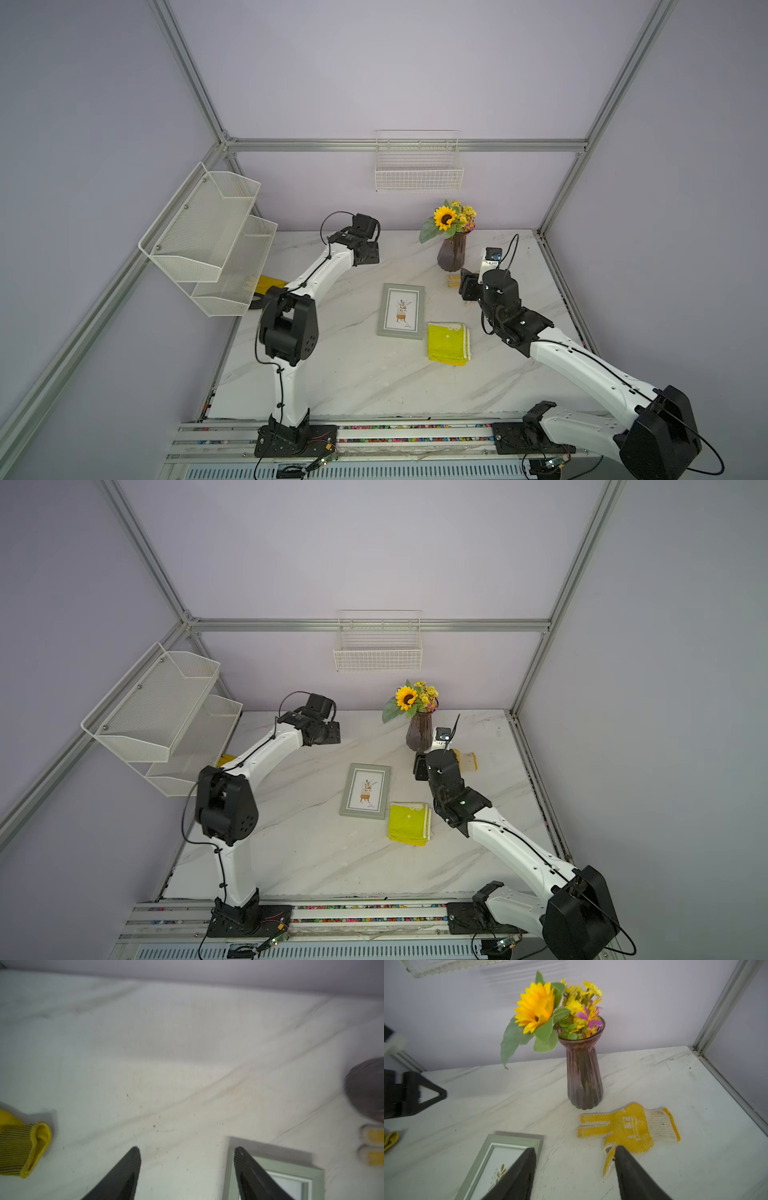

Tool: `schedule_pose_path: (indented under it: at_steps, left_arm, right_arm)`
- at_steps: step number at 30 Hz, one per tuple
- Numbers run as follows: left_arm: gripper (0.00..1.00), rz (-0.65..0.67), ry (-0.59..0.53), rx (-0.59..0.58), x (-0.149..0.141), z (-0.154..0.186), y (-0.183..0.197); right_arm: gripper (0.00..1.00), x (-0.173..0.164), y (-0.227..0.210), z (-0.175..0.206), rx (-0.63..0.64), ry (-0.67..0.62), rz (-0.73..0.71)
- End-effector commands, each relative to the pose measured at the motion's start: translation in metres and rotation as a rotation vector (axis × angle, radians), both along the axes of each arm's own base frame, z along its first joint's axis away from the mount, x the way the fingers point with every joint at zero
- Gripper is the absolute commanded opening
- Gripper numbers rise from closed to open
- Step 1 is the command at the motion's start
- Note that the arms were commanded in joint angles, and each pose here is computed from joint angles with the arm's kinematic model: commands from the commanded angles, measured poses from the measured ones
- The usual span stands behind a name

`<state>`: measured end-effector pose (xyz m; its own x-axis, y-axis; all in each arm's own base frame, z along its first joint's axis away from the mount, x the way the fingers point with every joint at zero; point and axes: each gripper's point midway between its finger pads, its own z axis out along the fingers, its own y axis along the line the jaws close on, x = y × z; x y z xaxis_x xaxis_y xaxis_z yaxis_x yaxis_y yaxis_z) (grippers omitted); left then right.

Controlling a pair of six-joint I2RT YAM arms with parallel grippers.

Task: Wipe the picture frame with a cloth
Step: Pick up the cleaning item at the center of the board, then move the picture frame to the center of the board.

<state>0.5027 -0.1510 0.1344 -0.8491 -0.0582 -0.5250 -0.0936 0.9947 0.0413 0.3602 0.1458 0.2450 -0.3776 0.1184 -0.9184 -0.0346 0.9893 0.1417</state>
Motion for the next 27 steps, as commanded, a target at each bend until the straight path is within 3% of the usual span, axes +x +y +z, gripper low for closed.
schedule_pose_path:
  at_steps: [1,3,7,11,14,18,27]
  left_arm:
    - [0.71,0.043,0.319,0.149,-0.061,-0.015,0.016]
    - [0.71,0.032,0.342,0.129,-0.067,-0.019,0.008]
    - [0.74,0.027,0.325,-0.009,-0.079,-0.013,-0.009]
    - [0.74,-0.05,0.379,-0.128,-0.097,-0.014,-0.035]
    - [0.74,-0.099,0.39,-0.133,-0.105,-0.019,-0.048]
    - [0.75,-0.135,0.433,-0.117,-0.112,-0.039,-0.055]
    - [0.76,-0.159,0.448,-0.044,-0.116,-0.062,-0.058]
  right_arm:
    - [0.64,-0.027,0.011,-0.031,-0.075,0.171,0.012]
    - [0.65,-0.033,0.021,-0.034,-0.074,0.182,0.038]
    - [0.65,-0.039,0.031,-0.046,-0.062,0.187,0.078]
    - [0.66,-0.041,0.041,-0.059,-0.09,0.228,0.11]
    - [0.71,-0.04,0.046,-0.077,-0.119,0.287,0.111]
    - [0.71,-0.043,0.055,-0.1,-0.101,0.369,0.114]
    - [0.71,-0.047,0.065,-0.112,-0.012,0.393,0.133]
